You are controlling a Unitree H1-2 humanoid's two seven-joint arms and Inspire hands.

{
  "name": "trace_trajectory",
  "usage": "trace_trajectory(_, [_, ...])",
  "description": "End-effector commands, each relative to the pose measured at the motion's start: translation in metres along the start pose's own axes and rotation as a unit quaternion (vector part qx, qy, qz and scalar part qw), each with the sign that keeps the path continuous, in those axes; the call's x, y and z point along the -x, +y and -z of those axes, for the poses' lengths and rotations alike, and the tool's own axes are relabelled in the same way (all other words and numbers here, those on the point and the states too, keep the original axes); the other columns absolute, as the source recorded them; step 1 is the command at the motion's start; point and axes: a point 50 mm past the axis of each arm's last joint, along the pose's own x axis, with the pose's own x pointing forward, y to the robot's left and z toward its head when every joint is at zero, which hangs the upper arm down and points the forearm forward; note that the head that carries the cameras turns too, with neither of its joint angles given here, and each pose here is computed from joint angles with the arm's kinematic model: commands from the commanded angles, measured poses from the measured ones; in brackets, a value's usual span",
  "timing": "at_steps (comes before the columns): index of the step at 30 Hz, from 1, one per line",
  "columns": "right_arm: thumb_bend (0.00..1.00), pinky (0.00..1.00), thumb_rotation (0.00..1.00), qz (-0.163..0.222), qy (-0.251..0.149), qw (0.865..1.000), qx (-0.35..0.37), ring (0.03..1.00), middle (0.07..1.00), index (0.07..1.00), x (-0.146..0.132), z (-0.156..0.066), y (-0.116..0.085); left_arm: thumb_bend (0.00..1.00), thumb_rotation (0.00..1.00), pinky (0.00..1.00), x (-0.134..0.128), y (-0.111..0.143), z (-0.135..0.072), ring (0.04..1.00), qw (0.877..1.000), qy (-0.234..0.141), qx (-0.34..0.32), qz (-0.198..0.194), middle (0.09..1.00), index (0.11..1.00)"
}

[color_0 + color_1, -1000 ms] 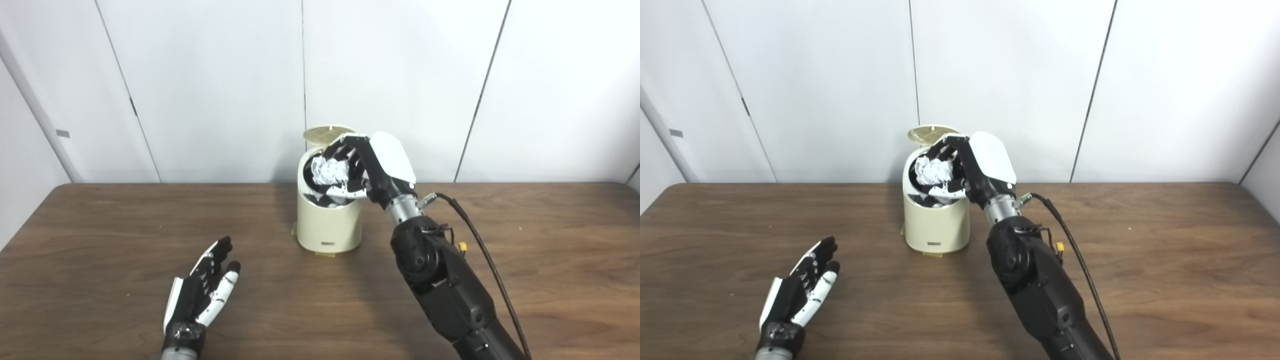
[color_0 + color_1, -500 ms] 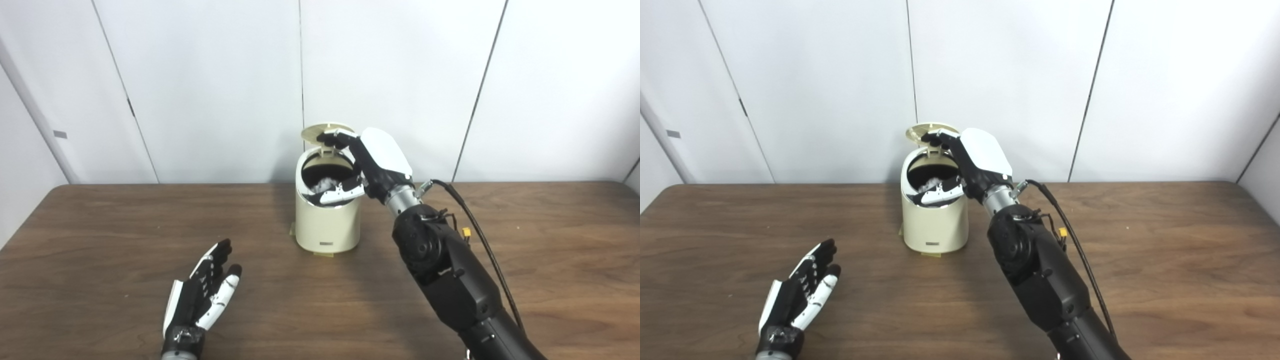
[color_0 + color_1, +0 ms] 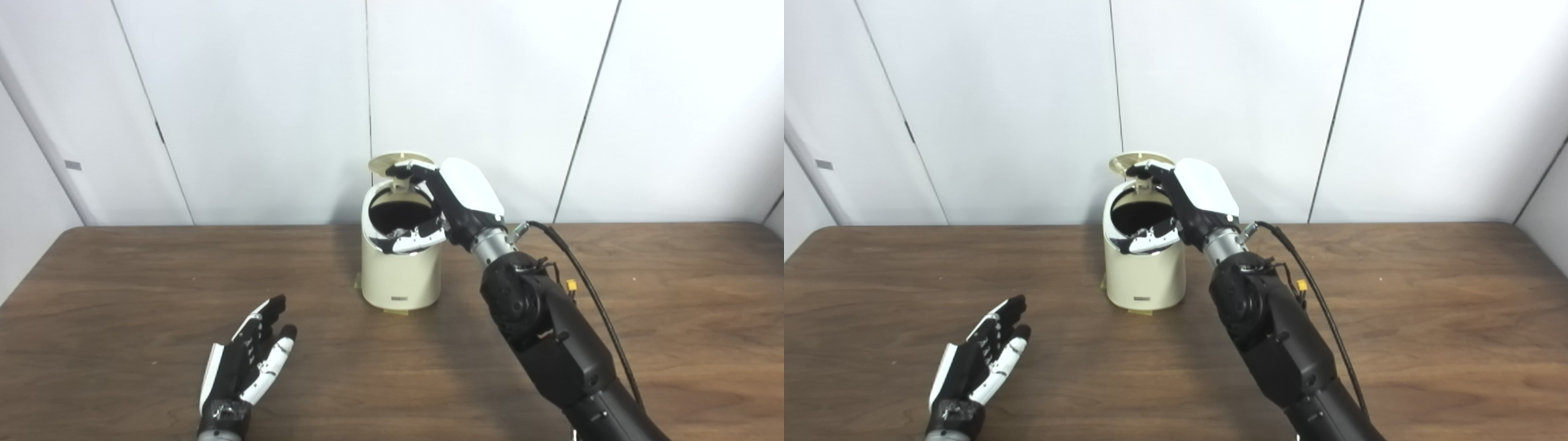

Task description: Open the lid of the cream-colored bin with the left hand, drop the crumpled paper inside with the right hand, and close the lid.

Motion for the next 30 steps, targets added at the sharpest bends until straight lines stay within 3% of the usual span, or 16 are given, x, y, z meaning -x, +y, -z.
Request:
trace_trajectory(1, [0.57,0.4,0.03,0.041,-0.023,0.999,-0.016,0.449,0.544,0.579,0.0,-0.005,-0.008,0.53,0.53,0.96,0.001,-0.003,0.0,0.938,1.0,-0.006,0.013,-0.003,0.896,0.909])
trace_trajectory(7, [0.5,0.32,0.0,0.105,-0.052,0.993,-0.029,0.382,0.51,0.469,0.008,-0.007,-0.017,0.54,0.53,0.96,0.002,-0.002,0.003,0.938,1.0,-0.004,0.011,-0.001,0.896,0.908])
trace_trajectory(15, [0.5,0.33,0.0,0.174,-0.055,0.98,-0.074,0.394,0.518,0.484,0.033,0.003,-0.049,0.52,0.52,0.97,-0.001,-0.004,0.004,0.938,1.0,-0.003,0.015,-0.003,0.895,0.907])
trace_trajectory(19, [0.49,0.3,0.0,0.205,0.001,0.971,-0.123,0.393,0.536,0.49,0.06,0.025,-0.065,0.51,0.49,0.98,-0.007,-0.002,0.0,0.935,0.999,-0.016,0.033,-0.002,0.894,0.91])
trace_trajectory(23, [0.5,0.39,0.0,0.219,0.057,0.966,-0.125,0.41,0.512,0.489,0.101,0.06,-0.07,0.48,0.48,0.93,-0.021,0.001,-0.017,0.907,0.999,-0.048,0.012,-0.008,0.871,0.887])
trace_trajectory(27, [0.5,0.42,0.0,0.214,0.102,0.962,-0.138,0.43,0.498,0.482,0.132,0.084,-0.058,0.5,0.5,0.93,-0.039,0.002,-0.034,0.905,0.997,-0.075,-0.001,-0.003,0.864,0.867])
trace_trajectory(30, [0.5,0.35,0.0,0.202,0.134,0.959,-0.148,0.426,0.511,0.495,0.163,0.104,-0.04,0.51,0.53,0.88,-0.058,-0.001,-0.057,0.879,0.994,-0.101,-0.049,0.011,0.852,0.857])
